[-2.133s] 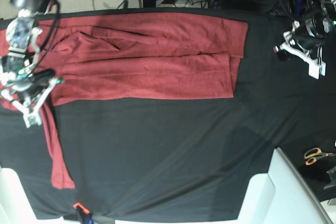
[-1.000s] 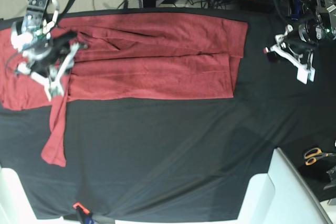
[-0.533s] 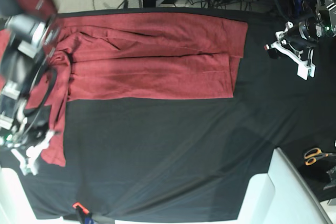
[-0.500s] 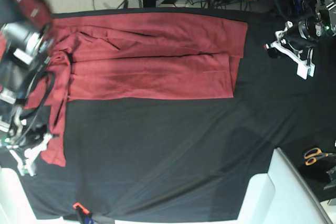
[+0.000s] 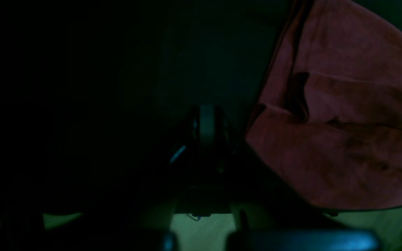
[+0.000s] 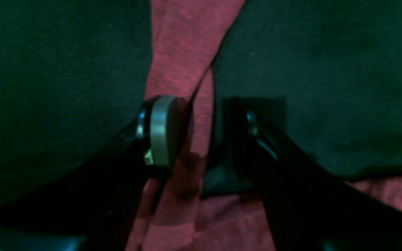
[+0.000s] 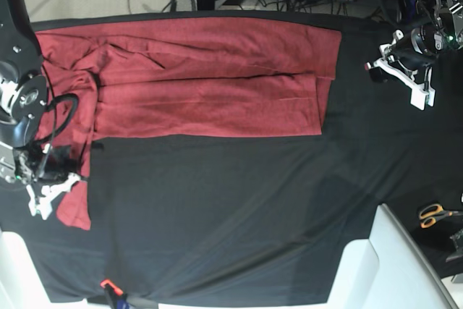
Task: Fold the T-shirt properly
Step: 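Move the right gripper to the hanging sleeve and grasp it, then fold the grasped sleeve over the shirt body with the right gripper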
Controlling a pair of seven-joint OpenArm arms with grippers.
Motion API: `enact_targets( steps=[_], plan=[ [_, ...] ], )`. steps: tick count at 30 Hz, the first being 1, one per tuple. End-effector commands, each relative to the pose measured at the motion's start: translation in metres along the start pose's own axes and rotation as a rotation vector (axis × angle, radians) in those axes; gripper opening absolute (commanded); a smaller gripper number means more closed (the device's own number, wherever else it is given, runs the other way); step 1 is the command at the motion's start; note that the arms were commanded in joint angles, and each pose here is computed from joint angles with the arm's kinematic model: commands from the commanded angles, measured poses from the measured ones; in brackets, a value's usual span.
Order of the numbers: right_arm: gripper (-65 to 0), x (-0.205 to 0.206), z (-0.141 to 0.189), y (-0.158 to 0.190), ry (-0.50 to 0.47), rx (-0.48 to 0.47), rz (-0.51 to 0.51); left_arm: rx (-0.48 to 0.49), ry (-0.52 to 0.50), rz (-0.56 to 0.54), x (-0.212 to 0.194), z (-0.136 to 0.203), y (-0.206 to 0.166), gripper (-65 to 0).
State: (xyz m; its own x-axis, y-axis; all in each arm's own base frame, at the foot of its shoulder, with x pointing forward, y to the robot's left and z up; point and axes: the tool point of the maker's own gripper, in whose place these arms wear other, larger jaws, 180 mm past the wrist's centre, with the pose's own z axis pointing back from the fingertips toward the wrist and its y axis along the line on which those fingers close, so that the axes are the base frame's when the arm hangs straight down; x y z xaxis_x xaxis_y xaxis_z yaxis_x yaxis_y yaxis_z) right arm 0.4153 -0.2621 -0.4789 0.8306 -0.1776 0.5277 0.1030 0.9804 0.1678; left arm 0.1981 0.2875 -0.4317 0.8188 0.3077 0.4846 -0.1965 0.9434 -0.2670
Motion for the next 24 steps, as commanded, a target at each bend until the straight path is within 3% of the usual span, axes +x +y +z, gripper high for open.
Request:
enact_targets(
  steps=[1,10,13,14,24],
  plan=[
    [-41.3,0.031,0.008,-0.005,-0.071,-0.006,-0.003,0.002,-0.035,-0.014,0.013,0.005,0.002,-65.0],
    [-44.0,0.017,0.001,0.008,-0.049,0.015,-0.004,0.001,-0.035,-0.012,0.013,0.005,0.001,-65.0],
    [-61.7,0.018,0.001,0.008,-0.049,0.015,-0.002,0.002,-0.034,-0.012,0.012,0.005,0.002,-65.0],
    [-65.0,0.018,0.001,0.009,-0.05,0.016,-0.002,0.002,-0.034,-0.012,0.012,0.005,0.002,-65.0],
    [-65.0,0.019,0.001,0.022,-0.036,0.022,0.03,0.021,-0.028,-0.025,0.012,0.005,0.005,-65.0]
  ],
)
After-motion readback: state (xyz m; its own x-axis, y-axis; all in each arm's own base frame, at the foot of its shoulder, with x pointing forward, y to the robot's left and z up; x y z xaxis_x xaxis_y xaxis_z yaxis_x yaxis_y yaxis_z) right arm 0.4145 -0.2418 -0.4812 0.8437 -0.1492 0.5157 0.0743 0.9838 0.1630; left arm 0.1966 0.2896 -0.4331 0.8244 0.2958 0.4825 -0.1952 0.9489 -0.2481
